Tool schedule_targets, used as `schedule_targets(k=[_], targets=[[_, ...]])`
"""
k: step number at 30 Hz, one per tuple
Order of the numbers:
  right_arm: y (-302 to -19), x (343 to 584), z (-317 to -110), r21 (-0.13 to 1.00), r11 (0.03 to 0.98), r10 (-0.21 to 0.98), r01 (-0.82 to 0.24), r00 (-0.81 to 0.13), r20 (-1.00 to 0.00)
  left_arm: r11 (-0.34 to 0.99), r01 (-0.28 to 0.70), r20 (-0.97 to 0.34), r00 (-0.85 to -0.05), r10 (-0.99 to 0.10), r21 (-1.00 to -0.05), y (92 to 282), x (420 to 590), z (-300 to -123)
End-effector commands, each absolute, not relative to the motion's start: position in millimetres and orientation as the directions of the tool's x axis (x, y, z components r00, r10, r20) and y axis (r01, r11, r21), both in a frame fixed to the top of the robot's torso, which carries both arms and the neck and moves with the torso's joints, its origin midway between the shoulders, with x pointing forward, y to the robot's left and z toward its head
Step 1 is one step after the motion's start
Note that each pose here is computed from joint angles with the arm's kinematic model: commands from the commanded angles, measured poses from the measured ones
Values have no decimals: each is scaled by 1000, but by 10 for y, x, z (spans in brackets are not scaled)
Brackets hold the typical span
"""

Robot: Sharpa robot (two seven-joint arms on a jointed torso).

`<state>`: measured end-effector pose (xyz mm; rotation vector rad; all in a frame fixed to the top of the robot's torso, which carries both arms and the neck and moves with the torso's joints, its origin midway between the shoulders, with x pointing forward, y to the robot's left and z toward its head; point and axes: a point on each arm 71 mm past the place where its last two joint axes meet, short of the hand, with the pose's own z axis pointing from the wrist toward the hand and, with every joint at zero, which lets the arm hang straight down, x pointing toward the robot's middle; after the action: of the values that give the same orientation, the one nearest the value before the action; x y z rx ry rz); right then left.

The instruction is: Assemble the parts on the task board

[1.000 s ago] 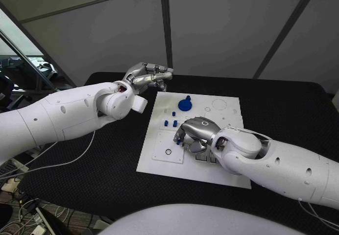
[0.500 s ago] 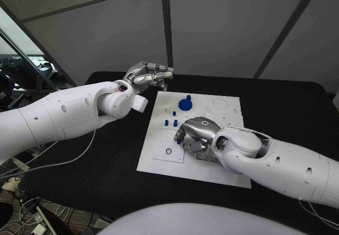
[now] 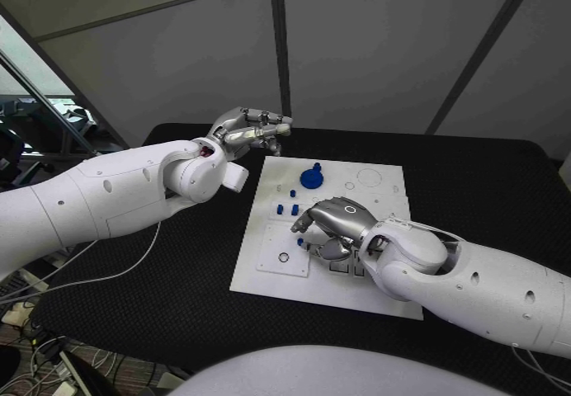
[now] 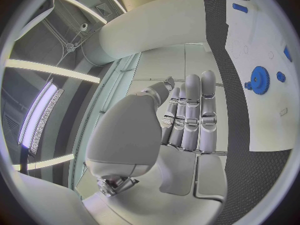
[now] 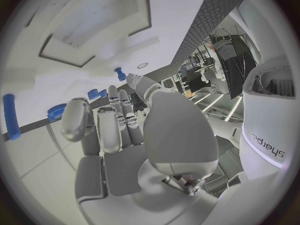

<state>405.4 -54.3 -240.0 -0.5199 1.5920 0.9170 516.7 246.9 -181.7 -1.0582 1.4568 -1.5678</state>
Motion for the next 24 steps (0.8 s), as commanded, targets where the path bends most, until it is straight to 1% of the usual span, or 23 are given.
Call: schedule_targets(k=[1,5,8,11,12,17,24], targets=[[-605,4025,-2291,300,585,251,-754,-183,-951,-94,-17,93,-396,-914,-995,2467,5172,-1805],[-750,3986,-2227,309,596,272,-741,-176,-946,-92,-17,91,-393,-915,-996,2480,5176,-1808],[-872,4027,-2138,323,618,281,-717,-182,-942,-91,-17,91,-392,-916,-996,2487,5177,-1810],[-1020,4119,-2032,326,651,275,-685,-187,-943,-90,-18,90,-391,-916,-996,2491,5176,-1817],[-1109,4183,-1973,322,671,268,-668,-187,-945,-89,-19,89,-391,-916,-996,2494,5175,-1821],[-1387,4371,-1828,296,722,237,-625,-178,-955,-88,-24,90,-396,-914,-996,2489,5173,-1836],[-1523,4472,-1835,229,764,149,-603,-180,-972,-88,-28,92,-402,-911,-996,2472,5175,-1851]])
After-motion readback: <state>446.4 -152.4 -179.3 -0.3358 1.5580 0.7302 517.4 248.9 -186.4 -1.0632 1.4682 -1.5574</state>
